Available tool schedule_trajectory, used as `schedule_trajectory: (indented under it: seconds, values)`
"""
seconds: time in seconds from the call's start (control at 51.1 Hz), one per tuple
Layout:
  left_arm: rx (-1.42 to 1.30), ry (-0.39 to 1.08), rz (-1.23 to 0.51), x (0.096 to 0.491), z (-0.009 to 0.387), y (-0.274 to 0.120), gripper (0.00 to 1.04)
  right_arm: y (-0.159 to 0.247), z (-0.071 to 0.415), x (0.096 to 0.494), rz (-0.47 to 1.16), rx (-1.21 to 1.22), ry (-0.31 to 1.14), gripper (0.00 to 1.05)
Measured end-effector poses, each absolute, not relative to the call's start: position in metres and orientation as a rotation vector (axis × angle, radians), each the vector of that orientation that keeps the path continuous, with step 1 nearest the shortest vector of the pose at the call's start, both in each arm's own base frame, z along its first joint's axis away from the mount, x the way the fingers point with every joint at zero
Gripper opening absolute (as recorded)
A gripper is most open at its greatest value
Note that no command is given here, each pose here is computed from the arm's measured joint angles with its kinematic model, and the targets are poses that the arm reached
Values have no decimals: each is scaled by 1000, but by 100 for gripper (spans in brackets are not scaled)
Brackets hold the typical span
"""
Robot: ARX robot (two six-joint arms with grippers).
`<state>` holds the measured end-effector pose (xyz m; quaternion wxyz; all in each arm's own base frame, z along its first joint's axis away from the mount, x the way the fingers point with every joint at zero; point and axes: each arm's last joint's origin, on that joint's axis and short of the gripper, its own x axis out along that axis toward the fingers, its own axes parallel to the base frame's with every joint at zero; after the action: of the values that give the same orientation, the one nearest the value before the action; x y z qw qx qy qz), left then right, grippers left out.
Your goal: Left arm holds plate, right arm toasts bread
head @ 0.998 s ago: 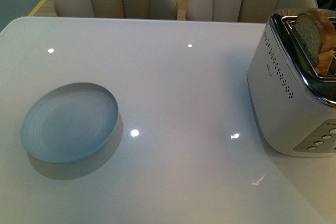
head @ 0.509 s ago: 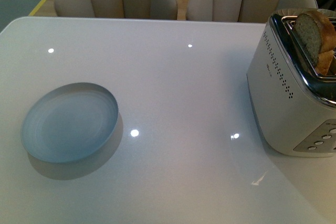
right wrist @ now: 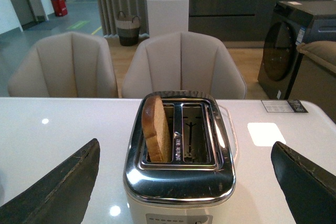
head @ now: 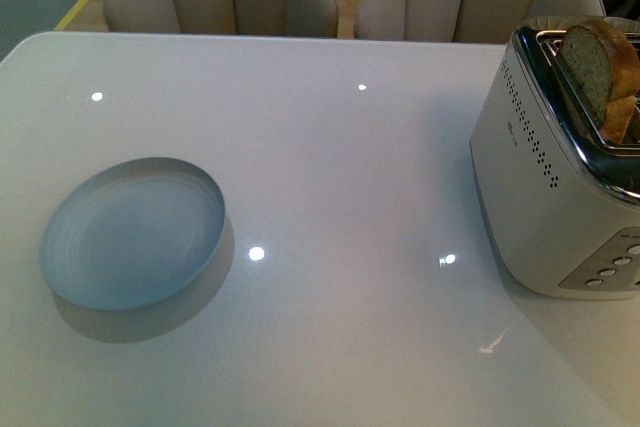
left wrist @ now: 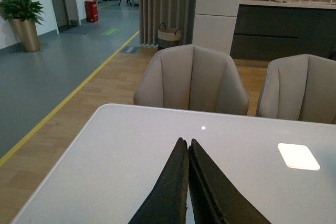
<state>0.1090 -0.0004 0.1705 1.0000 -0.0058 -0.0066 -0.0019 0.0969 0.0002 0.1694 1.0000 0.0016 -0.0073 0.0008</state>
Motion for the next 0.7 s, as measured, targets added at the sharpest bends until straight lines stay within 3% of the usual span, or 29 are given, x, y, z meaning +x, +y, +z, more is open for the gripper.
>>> schedule_trajectory:
  seconds: [0.548,0.704]
  values:
    - [-12,-8,-3,97,168,0,4,0,169,97,2,3,-15,96]
    - [-11,-8,-3,97,168,0,30,0,169,97,2,3,-15,96]
